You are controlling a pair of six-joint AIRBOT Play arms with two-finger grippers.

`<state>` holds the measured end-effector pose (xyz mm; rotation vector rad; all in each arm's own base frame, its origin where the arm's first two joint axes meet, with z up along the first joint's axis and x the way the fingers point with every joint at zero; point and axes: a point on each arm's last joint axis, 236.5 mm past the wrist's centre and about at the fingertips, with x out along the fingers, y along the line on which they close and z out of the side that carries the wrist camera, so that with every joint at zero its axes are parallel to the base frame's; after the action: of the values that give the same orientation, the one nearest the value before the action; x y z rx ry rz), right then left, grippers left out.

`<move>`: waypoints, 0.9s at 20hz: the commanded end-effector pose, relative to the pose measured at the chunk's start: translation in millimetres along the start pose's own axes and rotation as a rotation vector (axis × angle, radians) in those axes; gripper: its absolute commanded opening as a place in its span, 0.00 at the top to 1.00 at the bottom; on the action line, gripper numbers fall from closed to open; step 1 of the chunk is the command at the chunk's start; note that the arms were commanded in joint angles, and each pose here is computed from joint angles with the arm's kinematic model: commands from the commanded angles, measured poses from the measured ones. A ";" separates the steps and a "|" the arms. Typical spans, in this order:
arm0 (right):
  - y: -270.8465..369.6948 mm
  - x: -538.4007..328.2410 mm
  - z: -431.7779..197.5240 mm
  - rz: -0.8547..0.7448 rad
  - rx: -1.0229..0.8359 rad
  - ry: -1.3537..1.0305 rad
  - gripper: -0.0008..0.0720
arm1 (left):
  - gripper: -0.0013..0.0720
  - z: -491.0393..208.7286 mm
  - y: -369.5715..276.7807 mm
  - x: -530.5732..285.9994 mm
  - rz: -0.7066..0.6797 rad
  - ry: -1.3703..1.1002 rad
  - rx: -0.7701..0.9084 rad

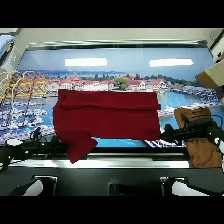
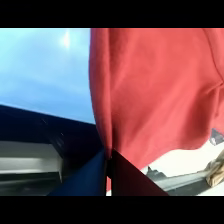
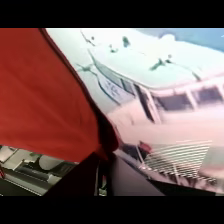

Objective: Fold the clothes and pants, and hang the long-sleeved shirts on hangers.

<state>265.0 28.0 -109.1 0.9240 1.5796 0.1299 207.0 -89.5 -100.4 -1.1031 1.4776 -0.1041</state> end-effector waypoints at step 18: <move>62.5 -127.3 7.1 -0.082 -0.229 -0.546 0.96 | 0.96 14.5 -84.5 -103.7 -0.029 -0.266 0.160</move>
<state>252.5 7.3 15.2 0.6527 1.2354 0.0336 207.8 -70.7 11.2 -0.9511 1.2885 -0.0844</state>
